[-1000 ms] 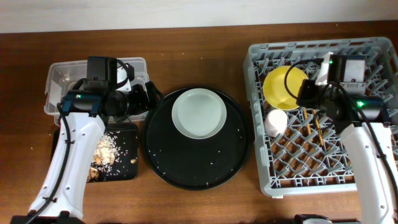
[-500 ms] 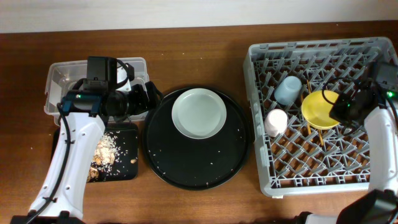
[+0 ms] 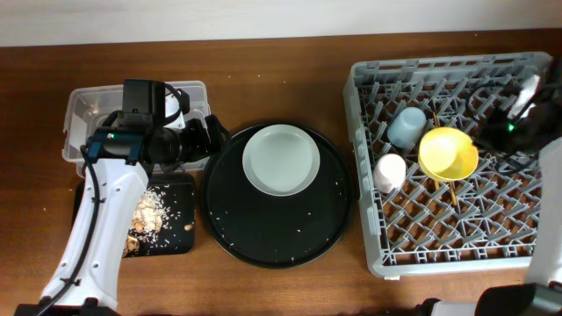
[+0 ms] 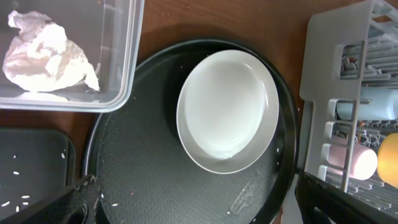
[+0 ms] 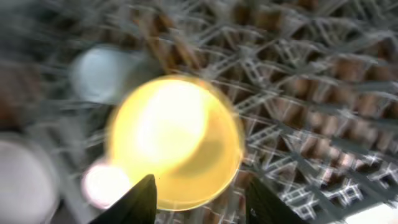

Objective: Sort waste into correct bins and load items into the dishwasher rack
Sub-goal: 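Carry the yellow bowl into the rack and set it tilted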

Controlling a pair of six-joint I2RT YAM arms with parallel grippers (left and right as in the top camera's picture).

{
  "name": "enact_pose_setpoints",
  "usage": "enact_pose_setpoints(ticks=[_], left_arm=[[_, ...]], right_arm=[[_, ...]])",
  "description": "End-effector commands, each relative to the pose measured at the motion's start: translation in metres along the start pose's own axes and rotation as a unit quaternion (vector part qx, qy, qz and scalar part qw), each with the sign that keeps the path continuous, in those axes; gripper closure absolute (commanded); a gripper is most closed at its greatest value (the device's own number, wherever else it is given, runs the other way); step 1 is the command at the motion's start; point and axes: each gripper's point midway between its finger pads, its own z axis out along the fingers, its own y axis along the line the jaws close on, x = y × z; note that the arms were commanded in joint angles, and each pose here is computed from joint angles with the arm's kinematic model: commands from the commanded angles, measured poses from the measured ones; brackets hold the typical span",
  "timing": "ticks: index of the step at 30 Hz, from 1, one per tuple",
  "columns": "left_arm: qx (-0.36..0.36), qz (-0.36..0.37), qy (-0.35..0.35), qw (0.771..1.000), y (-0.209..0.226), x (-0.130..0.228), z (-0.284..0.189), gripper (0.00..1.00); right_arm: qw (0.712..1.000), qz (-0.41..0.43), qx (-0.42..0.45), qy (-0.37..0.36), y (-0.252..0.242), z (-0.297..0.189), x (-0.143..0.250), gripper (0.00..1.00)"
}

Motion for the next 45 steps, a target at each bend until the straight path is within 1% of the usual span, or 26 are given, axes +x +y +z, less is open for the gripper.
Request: enact_pose_setpoints(ticks=[1, 3, 5, 7, 8, 11, 14, 16, 18, 22, 28, 29, 30, 31, 32, 37, 38, 40, 42, 45], left_arm=[[-0.001, 0.007, -0.002, 1.000, 0.000, -0.001, -0.001, 0.01], [-0.001, 0.007, -0.002, 1.000, 0.000, -0.001, -0.001, 0.01], [-0.001, 0.007, -0.002, 1.000, 0.000, -0.001, -0.001, 0.00], [-0.001, 0.007, -0.002, 1.000, 0.000, -0.001, -0.001, 0.01], [-0.001, 0.007, -0.002, 1.000, 0.000, -0.001, -0.001, 0.01], [-0.001, 0.007, -0.002, 1.000, 0.000, -0.001, -0.001, 0.01], [-0.001, 0.007, -0.002, 1.000, 0.000, -0.001, -0.001, 0.01], [-0.001, 0.007, -0.002, 1.000, 0.000, -0.001, -0.001, 0.01], [-0.001, 0.007, -0.002, 1.000, 0.000, -0.001, -0.001, 0.01], [-0.001, 0.007, -0.002, 1.000, 0.000, -0.001, -0.001, 0.01], [-0.001, 0.007, -0.002, 1.000, 0.000, -0.001, -0.001, 0.01], [-0.001, 0.007, -0.002, 1.000, 0.000, -0.001, -0.001, 0.01], [-0.001, 0.007, -0.002, 1.000, 0.000, -0.001, -0.001, 0.01], [-0.001, 0.007, -0.002, 1.000, 0.000, -0.001, -0.001, 0.01], [-0.001, 0.007, -0.002, 1.000, 0.000, -0.001, -0.001, 0.01], [-0.001, 0.007, -0.002, 1.000, 0.000, -0.001, -0.001, 0.01], [-0.001, 0.007, -0.002, 1.000, 0.000, -0.001, -0.001, 0.01], [-0.001, 0.007, -0.002, 1.000, 0.000, -0.001, -0.001, 0.01], [-0.001, 0.007, -0.002, 1.000, 0.000, -0.001, -0.001, 0.01], [-0.001, 0.007, -0.002, 1.000, 0.000, -0.001, -0.001, 0.01]], right_arm=[[0.994, -0.060, -0.090, 0.017, 0.041, -0.010, 0.011, 0.56], [0.993, -0.075, -0.088, 0.034, 0.050, -0.001, 0.021, 0.60], [0.990, -0.099, -0.084, 0.046, 0.061, 0.012, 0.029, 0.60], [0.991, -0.118, -0.031, 0.048, 0.052, 0.024, 0.032, 0.60], [0.990, -0.127, -0.023, 0.051, 0.053, 0.030, 0.036, 0.60], [0.989, -0.135, -0.029, 0.053, 0.059, 0.043, 0.041, 0.61], [0.988, -0.140, -0.031, 0.051, 0.061, 0.057, 0.043, 0.70], [0.988, -0.141, -0.032, 0.049, 0.060, 0.066, 0.043, 0.72], [0.988, -0.140, -0.030, 0.059, 0.060, 0.073, 0.045, 0.73], [0.984, -0.148, -0.027, 0.092, 0.065, 0.096, 0.053, 0.73], [0.983, -0.153, -0.024, 0.103, 0.066, 0.100, 0.058, 0.75], [0.982, -0.153, -0.023, 0.106, 0.066, 0.100, 0.059, 0.79], [0.982, -0.153, -0.023, 0.107, 0.065, 0.100, 0.060, 0.86], [0.982, -0.153, -0.023, 0.107, 0.065, 0.100, 0.059, 0.89], [0.982, -0.153, -0.017, 0.106, 0.063, 0.100, 0.059, 0.95], [0.982, -0.153, -0.014, 0.107, 0.062, 0.094, 0.058, 0.96], [0.983, -0.152, -0.028, 0.102, 0.068, 0.088, 0.056, 0.96], [0.980, -0.153, -0.097, 0.086, 0.092, 0.068, 0.051, 0.96], [0.962, -0.162, -0.212, 0.055, 0.122, 0.032, 0.044, 0.96], [0.938, -0.166, -0.303, 0.032, 0.128, 0.002, 0.040, 0.96]])
